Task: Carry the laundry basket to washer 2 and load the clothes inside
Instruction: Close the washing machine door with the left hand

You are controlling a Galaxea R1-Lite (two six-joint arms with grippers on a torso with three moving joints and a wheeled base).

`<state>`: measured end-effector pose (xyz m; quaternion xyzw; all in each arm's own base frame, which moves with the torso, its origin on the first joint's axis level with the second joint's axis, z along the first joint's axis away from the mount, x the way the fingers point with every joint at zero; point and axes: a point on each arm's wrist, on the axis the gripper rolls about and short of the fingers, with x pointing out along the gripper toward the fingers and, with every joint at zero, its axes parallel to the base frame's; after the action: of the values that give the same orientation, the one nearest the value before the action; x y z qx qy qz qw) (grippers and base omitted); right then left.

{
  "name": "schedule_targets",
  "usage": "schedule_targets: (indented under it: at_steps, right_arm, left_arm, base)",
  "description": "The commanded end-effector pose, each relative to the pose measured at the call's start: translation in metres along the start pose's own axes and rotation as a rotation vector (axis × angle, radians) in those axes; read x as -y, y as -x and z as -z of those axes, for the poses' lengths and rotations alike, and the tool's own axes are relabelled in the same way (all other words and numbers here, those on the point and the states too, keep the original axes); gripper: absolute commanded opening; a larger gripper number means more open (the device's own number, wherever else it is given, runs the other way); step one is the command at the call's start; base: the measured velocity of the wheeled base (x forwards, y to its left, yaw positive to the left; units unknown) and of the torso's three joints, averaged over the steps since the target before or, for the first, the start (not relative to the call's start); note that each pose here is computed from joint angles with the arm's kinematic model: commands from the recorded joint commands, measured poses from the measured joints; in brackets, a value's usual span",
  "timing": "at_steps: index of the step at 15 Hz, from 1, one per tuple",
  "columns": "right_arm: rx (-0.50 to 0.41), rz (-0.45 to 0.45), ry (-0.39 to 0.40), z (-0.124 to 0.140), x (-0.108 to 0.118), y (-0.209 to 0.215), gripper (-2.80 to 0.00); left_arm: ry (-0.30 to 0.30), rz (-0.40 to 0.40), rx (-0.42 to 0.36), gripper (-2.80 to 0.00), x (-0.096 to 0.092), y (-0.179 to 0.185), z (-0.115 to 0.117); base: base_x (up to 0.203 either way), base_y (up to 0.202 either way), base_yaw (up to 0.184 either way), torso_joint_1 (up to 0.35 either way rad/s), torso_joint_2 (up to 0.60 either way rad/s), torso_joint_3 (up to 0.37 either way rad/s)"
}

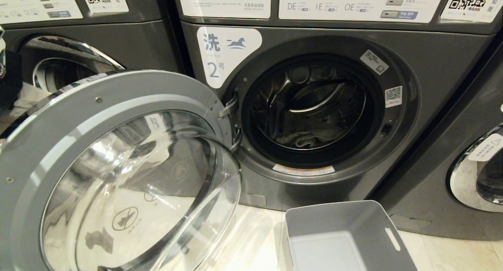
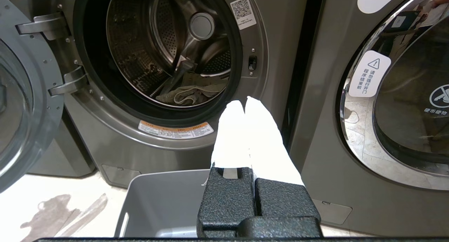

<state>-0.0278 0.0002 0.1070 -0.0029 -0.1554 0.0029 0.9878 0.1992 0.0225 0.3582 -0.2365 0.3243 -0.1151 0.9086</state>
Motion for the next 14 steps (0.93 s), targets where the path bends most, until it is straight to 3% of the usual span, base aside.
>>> schedule_targets:
  at_steps: [1,4,7,14]
  right_arm:
    - [-0.039,0.000,0.000,0.011,0.000,-0.001,-2.80]
    - [-0.039,-0.001,0.000,0.011,0.000,-0.001,-2.80]
    - [-0.039,-0.001,0.000,0.011,0.000,-0.001,-2.80]
    - [-0.039,0.001,-0.002,0.011,0.000,-0.001,-2.80]
  left_arm:
    - [0.013,0.023,-0.020,-2.80,0.006,-0.001,0.003]
    - [0.069,0.058,-0.050,-2.80,0.015,-0.005,0.008]
    - [0.079,0.073,-0.091,-2.80,0.018,-0.013,0.013]
    - [0.036,0.121,-0.151,-2.80,0.031,-0.023,0.020]
  base:
    - [0.000,0.000,0.000,0.000,0.00,0.000]
    - [0.000,0.000,0.000,0.000,0.00,0.000]
    - [0.000,0.000,0.000,0.000,0.00,0.000]
    - [0.000,0.000,0.000,0.000,0.00,0.000]
